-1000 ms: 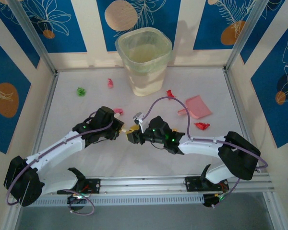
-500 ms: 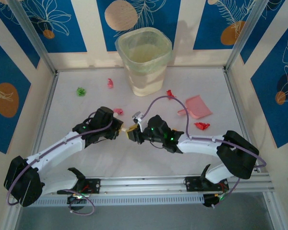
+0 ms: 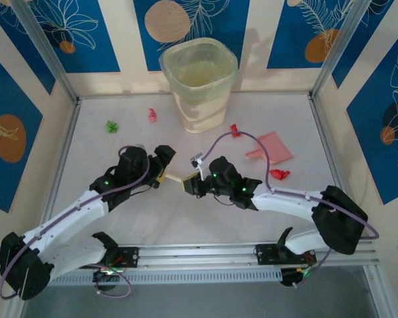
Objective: Sweep away the paper scraps from the table
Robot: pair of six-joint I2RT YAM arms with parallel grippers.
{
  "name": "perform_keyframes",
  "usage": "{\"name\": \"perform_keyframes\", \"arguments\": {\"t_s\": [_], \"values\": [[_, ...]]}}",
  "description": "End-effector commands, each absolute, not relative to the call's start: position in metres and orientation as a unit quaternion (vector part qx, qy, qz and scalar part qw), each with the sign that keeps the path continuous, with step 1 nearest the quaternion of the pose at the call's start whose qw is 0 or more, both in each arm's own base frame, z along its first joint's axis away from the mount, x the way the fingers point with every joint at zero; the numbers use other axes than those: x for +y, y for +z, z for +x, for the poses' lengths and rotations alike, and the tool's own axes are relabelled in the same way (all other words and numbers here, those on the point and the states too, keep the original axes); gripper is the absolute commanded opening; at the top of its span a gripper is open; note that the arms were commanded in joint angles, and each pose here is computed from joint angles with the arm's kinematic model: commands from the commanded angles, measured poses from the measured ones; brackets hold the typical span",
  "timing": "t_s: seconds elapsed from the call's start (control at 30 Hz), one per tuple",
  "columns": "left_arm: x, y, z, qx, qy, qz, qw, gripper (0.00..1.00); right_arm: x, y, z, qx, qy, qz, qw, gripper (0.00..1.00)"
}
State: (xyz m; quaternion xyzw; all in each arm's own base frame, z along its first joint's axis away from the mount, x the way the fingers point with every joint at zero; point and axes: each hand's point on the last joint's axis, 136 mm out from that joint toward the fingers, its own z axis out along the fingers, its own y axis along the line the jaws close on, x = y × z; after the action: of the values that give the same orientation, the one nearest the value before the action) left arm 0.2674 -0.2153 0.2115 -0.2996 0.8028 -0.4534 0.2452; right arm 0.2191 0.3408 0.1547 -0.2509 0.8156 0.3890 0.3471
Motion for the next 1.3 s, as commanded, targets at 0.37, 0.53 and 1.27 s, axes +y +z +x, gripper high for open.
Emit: {"name": "perform_keyframes", "arguments": {"t_s": [0.37,0.53,1.27], "values": [[-0.199,0.33,0.195,0.707,-0.481,0.088,0.511,0.98,0.263,0.232,0.186,0.821,0.419,-0.17,0.347,0.0],[-0.183,0.324,0.194,0.719,-0.435,0.089,0.535,1.0,0.221,0.262,0.185,0.816,0.417,-0.11,0.385,0.0],[-0.416,0.291,0.235,0.667,-0.481,0.371,0.432,1.0,0.017,0.297,0.227,0.769,0.149,0.298,0.545,0.0]]}}
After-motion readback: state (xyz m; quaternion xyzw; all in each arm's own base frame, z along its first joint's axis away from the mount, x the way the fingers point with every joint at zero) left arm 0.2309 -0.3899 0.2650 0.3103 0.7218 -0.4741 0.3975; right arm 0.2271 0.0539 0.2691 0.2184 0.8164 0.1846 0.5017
